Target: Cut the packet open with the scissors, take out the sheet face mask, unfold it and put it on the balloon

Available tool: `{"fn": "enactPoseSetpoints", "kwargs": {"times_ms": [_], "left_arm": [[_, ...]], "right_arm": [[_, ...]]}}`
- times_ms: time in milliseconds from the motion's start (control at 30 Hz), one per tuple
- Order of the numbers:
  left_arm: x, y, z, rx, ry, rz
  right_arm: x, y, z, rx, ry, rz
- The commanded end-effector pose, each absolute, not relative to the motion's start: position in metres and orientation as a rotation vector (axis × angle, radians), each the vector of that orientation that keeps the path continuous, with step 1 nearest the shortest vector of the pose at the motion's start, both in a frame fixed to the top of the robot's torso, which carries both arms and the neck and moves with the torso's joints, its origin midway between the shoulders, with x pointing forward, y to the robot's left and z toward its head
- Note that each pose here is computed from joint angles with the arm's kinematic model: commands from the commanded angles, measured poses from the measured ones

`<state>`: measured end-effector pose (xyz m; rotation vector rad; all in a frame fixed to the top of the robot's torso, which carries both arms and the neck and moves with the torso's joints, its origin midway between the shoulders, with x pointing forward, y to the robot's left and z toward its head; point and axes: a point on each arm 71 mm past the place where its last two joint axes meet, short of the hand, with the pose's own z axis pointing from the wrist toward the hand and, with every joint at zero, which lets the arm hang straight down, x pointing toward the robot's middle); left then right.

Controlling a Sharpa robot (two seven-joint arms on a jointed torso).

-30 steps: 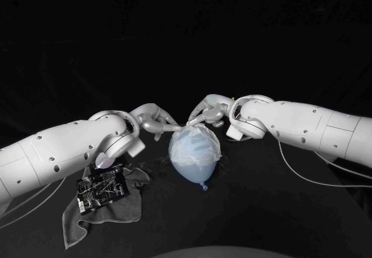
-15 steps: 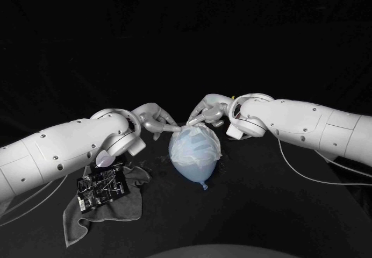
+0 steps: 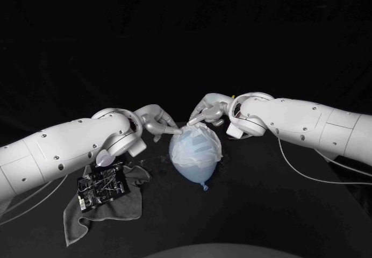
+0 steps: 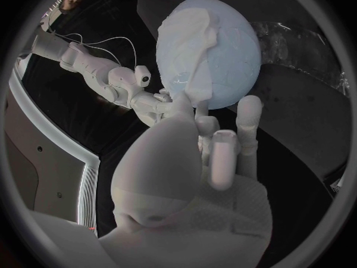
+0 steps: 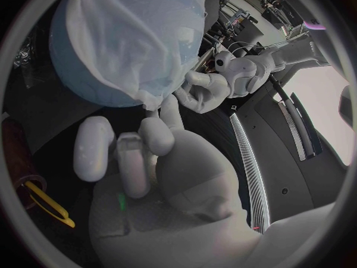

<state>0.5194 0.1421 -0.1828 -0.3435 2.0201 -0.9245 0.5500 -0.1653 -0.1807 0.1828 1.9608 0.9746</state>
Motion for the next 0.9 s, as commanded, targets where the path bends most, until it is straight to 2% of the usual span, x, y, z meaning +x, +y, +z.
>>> {"fn": "enactPoseSetpoints", "kwargs": {"times_ms": [33,400,900], "left_arm": [[0.518,0.138,-0.183,-0.325,2.046,-0.939],[0.518,0.137,-0.181,-0.345,2.017,-0.965],[0.522,0.144,-0.175,-0.436,1.919,-1.036]], "right_arm": [[0.549,-0.163,-0.181,0.15,1.971,0.977],[0.548,-0.163,-0.179,0.131,1.947,0.985],[0.547,-0.17,-0.17,0.15,1.808,1.01]]}}
